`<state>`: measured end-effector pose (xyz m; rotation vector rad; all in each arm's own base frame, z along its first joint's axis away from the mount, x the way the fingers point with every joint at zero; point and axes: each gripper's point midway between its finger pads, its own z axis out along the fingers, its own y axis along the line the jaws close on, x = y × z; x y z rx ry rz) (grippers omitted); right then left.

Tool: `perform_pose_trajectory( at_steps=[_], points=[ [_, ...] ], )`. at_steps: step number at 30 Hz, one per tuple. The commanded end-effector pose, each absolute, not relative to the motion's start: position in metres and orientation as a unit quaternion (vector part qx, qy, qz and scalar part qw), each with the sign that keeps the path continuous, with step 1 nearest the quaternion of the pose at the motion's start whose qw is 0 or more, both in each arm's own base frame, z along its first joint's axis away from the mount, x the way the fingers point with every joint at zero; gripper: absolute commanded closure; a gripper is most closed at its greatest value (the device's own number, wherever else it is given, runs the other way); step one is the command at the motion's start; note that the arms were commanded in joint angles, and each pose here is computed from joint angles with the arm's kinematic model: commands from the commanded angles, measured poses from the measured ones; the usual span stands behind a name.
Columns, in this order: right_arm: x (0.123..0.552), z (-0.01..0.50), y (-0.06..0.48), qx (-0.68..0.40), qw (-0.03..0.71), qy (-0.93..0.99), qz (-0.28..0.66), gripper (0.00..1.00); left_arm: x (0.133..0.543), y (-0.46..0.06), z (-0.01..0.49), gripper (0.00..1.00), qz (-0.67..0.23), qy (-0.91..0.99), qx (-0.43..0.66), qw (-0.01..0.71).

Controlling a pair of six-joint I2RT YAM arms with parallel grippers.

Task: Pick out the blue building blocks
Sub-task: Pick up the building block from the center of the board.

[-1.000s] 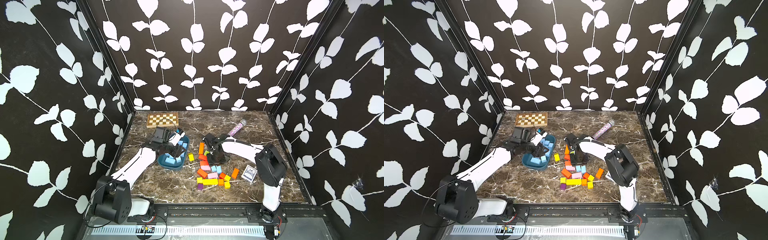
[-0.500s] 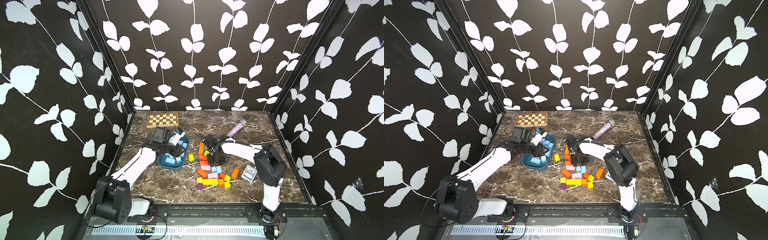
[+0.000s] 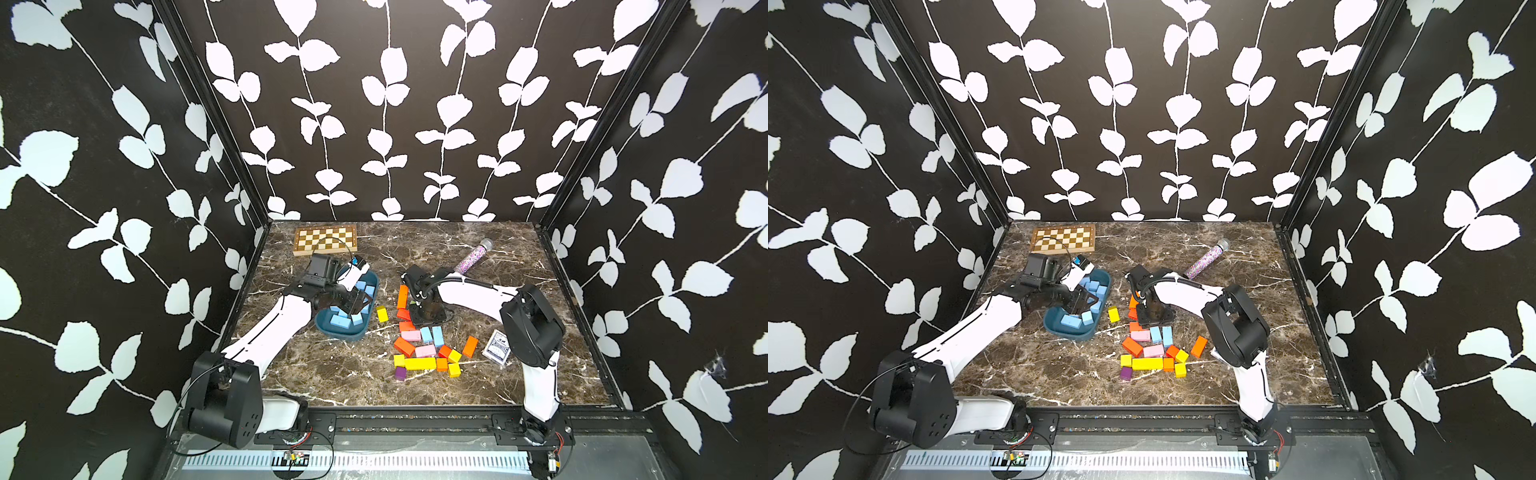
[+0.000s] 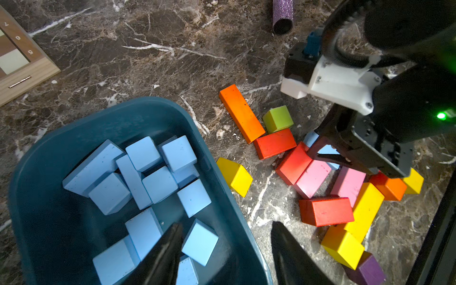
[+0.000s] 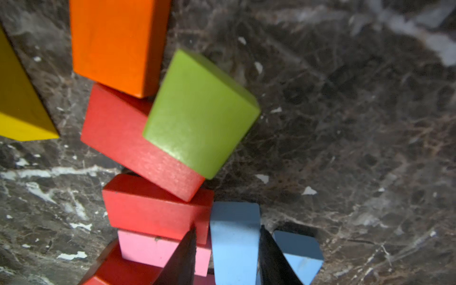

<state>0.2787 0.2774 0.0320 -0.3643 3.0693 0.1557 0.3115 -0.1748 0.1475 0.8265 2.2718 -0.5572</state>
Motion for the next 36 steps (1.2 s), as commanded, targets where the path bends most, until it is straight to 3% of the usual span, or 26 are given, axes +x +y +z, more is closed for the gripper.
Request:
perform_pose_trajectory(
  at_steps=[1, 15, 19, 24, 27, 33, 36],
  points=[
    [0.268, 0.022, 0.264, -0.122, -0.002, 0.992, 0.014, 0.59, 0.309, -0.17, 0.15, 0.4, -0.215, 0.864, 0.304, 0.338],
    [0.24, 0.006, 0.242, -0.087, -0.047, 0.995, -0.017, 0.61, 0.296, -0.17, 0.146, 0.4, -0.234, 0.863, 0.287, 0.343],
    [0.235, 0.009, 0.241, -0.085, -0.05, 0.995, -0.025, 0.55, 0.293, -0.169, 0.146, 0.4, -0.232, 0.864, 0.286, 0.343],
    [0.225, 0.018, 0.236, -0.088, -0.053, 0.994, -0.034, 0.55, 0.288, -0.166, 0.145, 0.4, -0.231, 0.865, 0.282, 0.343],
    [0.226, 0.016, 0.237, -0.086, -0.044, 0.995, -0.026, 0.58, 0.288, -0.164, 0.143, 0.4, -0.23, 0.865, 0.282, 0.344],
    [0.227, -0.001, 0.24, -0.093, -0.054, 0.994, -0.028, 0.75, 0.288, -0.164, 0.142, 0.4, -0.233, 0.865, 0.28, 0.344],
    [0.234, 0.012, 0.241, -0.093, -0.033, 0.995, -0.027, 0.78, 0.287, -0.164, 0.146, 0.4, -0.233, 0.863, 0.282, 0.349]
  ],
)
